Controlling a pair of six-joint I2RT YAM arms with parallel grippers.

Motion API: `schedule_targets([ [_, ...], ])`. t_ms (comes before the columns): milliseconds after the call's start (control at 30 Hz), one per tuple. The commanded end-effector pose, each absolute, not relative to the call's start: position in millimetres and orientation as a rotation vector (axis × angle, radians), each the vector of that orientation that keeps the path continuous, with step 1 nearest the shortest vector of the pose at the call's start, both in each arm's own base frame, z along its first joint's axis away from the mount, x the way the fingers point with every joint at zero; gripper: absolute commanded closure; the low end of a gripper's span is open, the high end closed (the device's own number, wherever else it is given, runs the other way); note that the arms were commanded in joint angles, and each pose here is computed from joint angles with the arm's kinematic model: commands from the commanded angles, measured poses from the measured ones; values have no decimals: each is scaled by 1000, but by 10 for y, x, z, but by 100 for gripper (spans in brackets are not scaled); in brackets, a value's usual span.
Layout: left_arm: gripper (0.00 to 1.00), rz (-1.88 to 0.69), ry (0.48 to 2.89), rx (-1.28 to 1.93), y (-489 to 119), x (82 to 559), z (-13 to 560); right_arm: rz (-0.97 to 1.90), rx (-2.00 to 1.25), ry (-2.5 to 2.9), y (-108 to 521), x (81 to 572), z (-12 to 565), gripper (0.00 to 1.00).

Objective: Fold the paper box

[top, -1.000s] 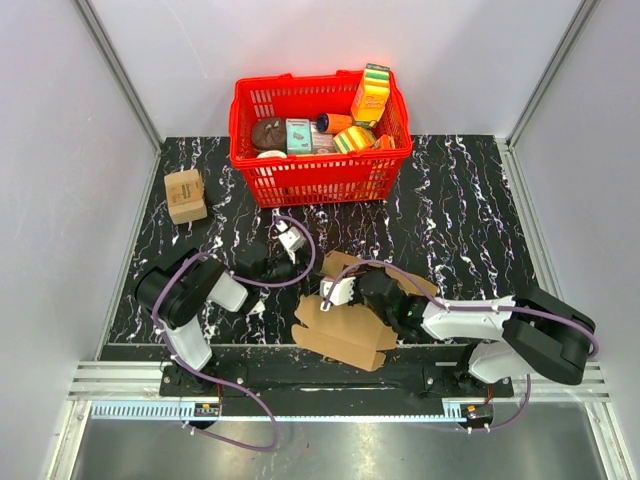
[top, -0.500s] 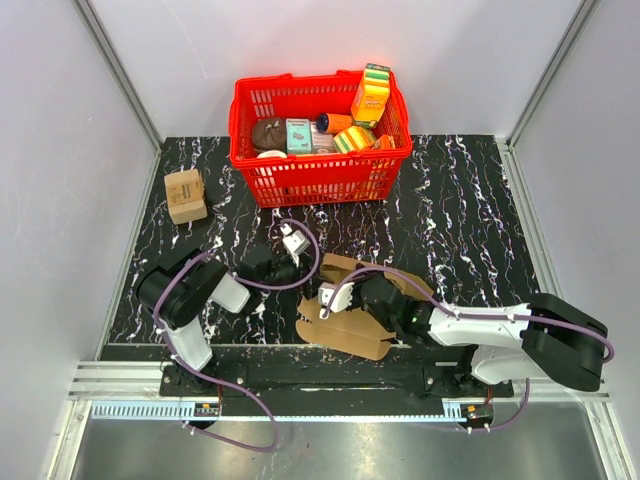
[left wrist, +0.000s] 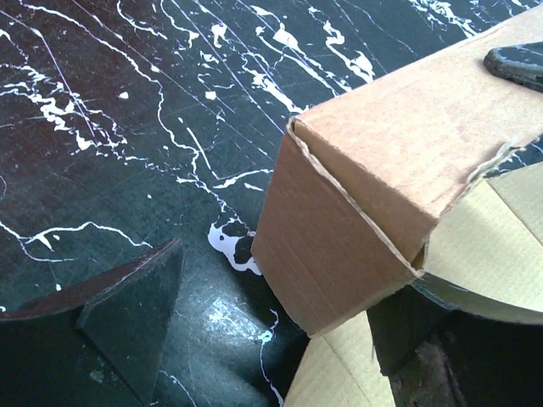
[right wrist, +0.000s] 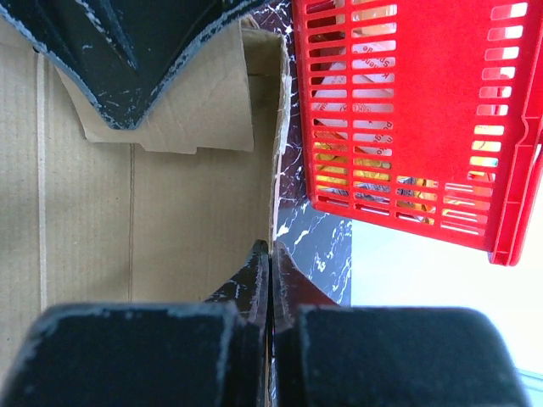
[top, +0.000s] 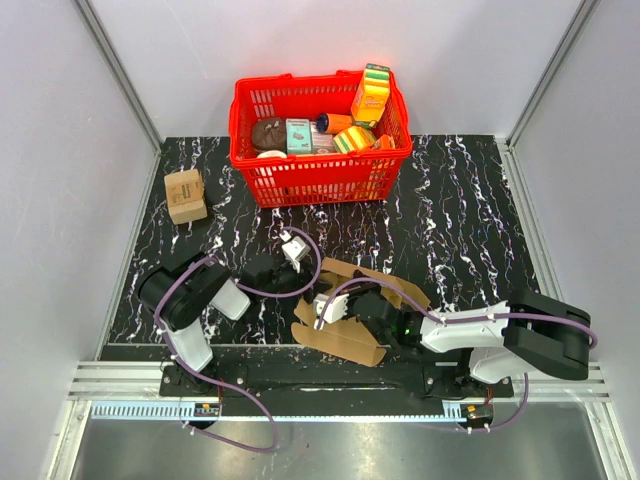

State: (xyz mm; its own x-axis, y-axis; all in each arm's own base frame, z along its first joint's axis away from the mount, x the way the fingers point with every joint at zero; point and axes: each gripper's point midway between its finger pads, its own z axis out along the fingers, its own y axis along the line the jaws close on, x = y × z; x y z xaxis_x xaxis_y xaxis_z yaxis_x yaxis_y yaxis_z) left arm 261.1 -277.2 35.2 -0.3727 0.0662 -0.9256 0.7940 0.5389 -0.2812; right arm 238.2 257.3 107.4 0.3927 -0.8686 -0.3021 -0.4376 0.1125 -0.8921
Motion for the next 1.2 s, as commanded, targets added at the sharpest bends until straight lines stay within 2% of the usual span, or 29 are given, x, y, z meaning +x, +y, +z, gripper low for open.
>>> schedule_targets([
  [0,14,-854,1710,700,-2777,2681,495,-535,-1425,1203,2568,2386,1172,99],
  [400,14,-750,1672,591,-2739,2621,559,-578,-1378,1171,2617,2321,1191,99],
  [1167,15,-858,1415,627,-2865,2485,1067,-479,-1376,1218,2661,2218,1115,99],
])
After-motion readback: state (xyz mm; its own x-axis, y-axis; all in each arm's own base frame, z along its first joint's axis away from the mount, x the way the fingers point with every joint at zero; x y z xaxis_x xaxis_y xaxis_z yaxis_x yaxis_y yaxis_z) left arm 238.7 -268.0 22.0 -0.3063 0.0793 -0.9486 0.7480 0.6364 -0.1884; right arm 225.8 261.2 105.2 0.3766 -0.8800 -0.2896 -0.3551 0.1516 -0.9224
